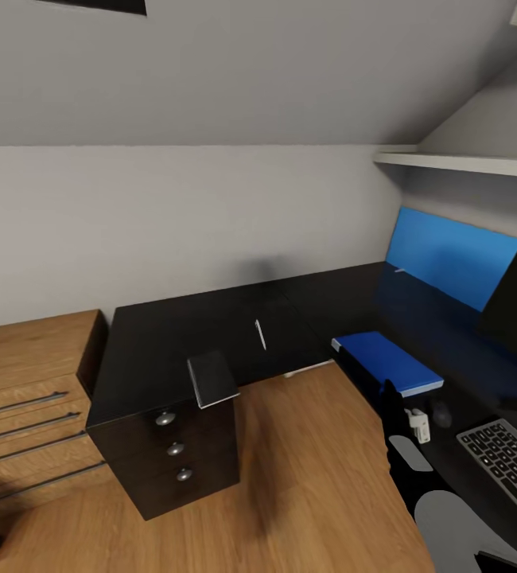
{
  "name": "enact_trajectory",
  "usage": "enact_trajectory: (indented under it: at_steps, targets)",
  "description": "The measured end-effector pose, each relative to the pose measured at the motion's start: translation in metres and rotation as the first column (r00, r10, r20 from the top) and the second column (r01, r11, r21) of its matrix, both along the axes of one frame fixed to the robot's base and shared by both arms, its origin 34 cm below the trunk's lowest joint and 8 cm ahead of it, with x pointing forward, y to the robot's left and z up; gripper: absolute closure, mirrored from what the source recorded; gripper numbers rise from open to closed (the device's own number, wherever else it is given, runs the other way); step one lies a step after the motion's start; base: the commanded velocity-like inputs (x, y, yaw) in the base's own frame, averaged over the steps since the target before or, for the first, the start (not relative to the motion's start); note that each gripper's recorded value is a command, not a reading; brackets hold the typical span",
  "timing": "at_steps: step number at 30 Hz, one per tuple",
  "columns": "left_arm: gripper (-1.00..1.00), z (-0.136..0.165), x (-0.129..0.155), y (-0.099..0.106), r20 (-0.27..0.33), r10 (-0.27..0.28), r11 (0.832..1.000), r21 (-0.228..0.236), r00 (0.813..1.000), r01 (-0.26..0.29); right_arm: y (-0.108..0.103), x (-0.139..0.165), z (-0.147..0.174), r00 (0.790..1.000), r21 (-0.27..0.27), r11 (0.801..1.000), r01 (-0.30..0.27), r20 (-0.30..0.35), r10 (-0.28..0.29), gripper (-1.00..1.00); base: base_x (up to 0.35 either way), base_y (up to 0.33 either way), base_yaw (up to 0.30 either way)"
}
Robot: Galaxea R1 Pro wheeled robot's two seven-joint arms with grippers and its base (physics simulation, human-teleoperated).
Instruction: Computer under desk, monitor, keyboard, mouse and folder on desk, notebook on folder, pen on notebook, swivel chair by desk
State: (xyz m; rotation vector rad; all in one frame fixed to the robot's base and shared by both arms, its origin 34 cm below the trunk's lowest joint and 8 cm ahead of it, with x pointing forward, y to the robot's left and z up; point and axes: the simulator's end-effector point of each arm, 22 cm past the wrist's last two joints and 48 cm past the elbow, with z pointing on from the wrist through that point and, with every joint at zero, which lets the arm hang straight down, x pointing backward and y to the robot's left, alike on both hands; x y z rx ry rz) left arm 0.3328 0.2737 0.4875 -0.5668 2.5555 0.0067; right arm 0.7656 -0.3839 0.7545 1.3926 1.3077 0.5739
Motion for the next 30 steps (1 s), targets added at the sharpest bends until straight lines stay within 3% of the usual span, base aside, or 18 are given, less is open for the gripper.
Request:
enact_trajectory:
  at_steps: [30]
  targets:
    - [-1.00,0.0000,0.0001,-0.0002,0.000,-0.002,1.000,0.000,1.000,0.002,-0.0024,-0.0005,0.0000,1.000,0.002,1.000,0.006,0.000,-0.006,1.00,0.035,-0.023,0.000]
